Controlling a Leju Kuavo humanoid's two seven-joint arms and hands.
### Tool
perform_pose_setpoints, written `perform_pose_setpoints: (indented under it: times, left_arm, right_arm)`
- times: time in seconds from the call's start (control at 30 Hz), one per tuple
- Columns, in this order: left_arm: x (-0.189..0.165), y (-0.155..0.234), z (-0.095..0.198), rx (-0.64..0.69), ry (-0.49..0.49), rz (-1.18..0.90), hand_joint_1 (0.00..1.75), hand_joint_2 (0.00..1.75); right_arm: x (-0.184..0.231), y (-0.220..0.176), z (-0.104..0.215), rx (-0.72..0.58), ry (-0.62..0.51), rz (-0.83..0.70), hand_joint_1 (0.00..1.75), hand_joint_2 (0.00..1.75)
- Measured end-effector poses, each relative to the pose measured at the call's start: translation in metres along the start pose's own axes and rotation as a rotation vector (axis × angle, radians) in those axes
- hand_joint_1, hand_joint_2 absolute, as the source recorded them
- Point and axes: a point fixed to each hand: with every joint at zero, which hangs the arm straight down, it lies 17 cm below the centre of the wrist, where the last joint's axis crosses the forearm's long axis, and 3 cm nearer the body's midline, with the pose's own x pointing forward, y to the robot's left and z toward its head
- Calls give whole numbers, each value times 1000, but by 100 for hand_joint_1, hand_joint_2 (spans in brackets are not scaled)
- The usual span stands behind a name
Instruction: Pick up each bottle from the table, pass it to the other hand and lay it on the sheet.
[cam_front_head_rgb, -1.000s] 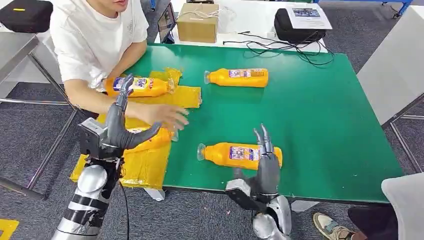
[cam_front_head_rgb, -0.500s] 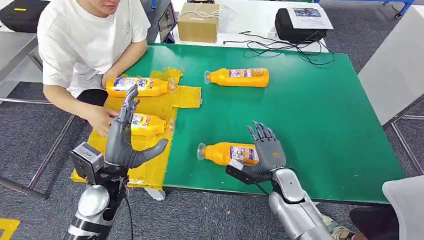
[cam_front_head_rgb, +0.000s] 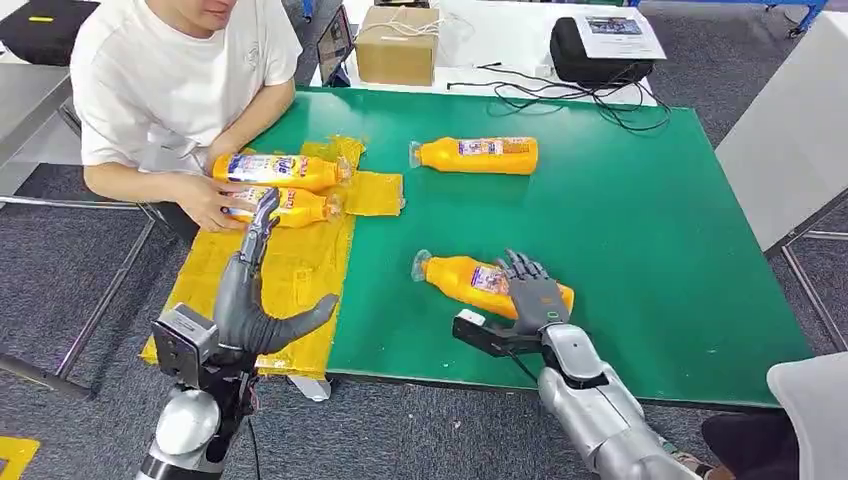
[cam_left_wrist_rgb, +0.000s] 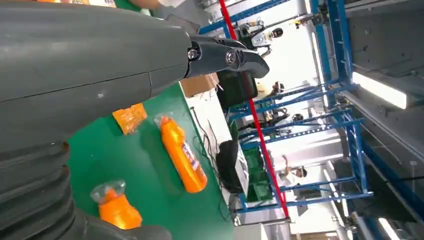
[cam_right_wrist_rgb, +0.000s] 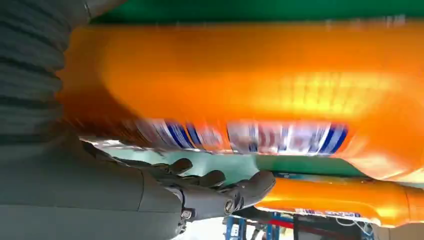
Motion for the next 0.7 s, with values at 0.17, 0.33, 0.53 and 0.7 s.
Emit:
perform_pose_setpoints:
  times: [0.17, 0.33, 0.53, 0.7]
  left_arm:
    - [0, 0, 3, 2, 5, 3, 0, 175]
    - [-2, 1, 5, 14, 23, -11, 0, 175]
    - [-5, -1, 18, 10, 53, -42, 0, 175]
    - [-5, -1, 27, 14, 75, -45, 0, 175]
  right_arm:
    - [-3, 2, -2, 15, 10, 8, 0, 175]
    - [-10, 7, -3, 61, 54, 15, 0, 175]
    - [-23, 4, 2, 44, 144, 66, 0, 175]
    - [-36, 5, 20, 25, 204, 74, 0, 175]
